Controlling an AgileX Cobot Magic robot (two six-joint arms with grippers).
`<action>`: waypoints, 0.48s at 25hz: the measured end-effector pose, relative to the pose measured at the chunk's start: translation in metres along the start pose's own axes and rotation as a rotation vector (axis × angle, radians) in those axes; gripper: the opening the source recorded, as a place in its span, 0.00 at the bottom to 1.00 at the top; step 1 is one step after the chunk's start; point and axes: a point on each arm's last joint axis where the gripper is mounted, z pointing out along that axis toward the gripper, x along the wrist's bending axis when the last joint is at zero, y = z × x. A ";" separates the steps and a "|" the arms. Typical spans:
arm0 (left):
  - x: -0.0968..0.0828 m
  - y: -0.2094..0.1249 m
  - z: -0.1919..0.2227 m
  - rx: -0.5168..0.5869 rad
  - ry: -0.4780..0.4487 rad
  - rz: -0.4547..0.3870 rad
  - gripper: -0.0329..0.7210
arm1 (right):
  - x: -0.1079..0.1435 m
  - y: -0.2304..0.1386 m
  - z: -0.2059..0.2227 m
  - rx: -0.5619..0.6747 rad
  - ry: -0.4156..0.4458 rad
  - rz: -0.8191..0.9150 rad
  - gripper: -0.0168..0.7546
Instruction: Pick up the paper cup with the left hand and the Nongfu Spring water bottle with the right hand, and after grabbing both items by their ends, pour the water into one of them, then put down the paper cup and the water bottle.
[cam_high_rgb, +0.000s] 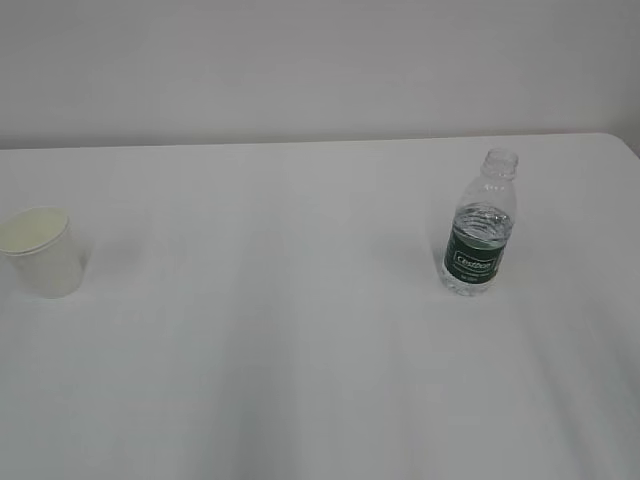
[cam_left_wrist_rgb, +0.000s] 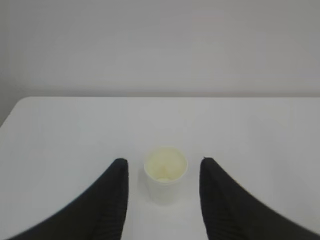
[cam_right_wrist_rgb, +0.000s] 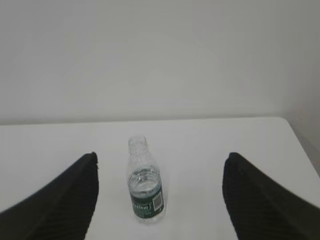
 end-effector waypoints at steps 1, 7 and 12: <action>0.000 0.001 0.001 -0.011 -0.001 0.002 0.49 | 0.000 0.002 0.003 -0.017 0.001 0.002 0.79; -0.001 0.006 0.011 -0.044 -0.005 0.004 0.65 | 0.000 0.011 0.021 -0.075 0.000 0.005 0.79; -0.001 0.008 0.023 -0.053 -0.008 0.005 0.73 | -0.001 0.009 0.040 -0.028 -0.006 0.006 0.79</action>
